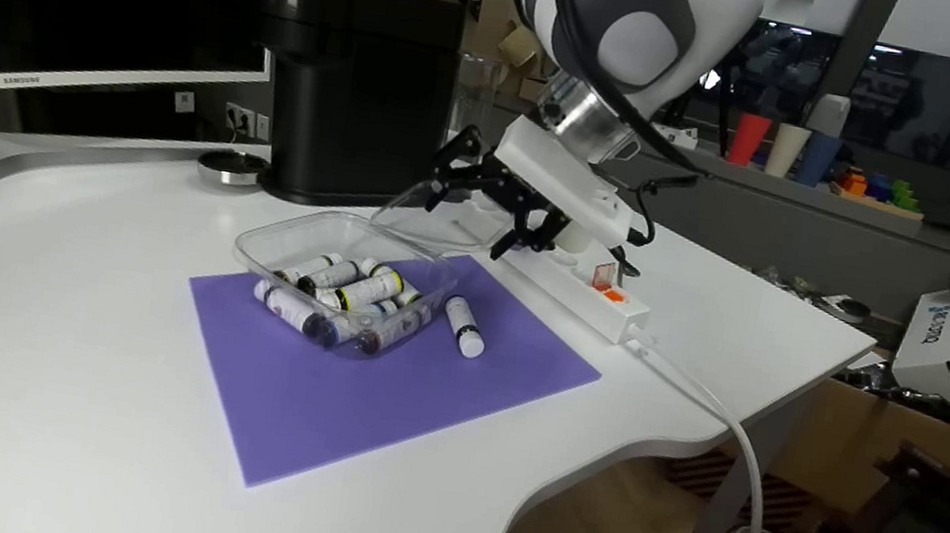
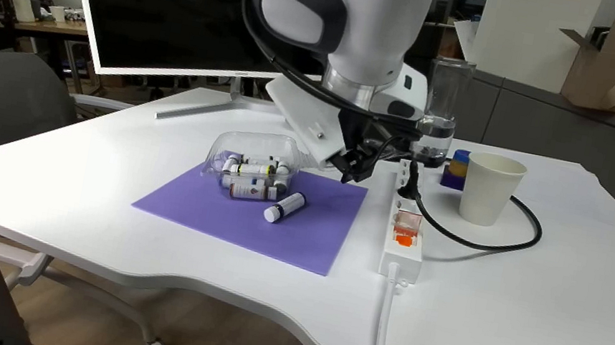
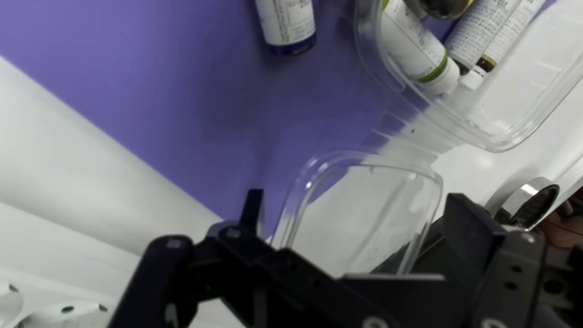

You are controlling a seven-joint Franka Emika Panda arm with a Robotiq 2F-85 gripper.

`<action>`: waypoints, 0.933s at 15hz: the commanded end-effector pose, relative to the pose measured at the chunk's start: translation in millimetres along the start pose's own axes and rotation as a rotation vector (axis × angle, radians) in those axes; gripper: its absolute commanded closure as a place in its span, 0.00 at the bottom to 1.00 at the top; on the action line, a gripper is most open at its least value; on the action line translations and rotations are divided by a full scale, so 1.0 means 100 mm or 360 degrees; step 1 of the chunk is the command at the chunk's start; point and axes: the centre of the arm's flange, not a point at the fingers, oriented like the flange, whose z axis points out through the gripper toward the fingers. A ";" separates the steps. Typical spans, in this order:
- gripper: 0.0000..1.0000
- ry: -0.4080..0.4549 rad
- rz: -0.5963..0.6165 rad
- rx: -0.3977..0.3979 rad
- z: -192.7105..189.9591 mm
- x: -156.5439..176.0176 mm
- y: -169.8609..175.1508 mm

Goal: Close the lid of the clear container

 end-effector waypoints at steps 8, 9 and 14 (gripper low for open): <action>0.00 0.0177 -0.0121 -0.0048 -0.28 0.14 -0.14; 0.00 0.0174 -0.0136 -0.0039 -0.29 0.14 -0.15; 0.00 0.0173 -0.0239 -0.0027 -0.33 0.18 -0.23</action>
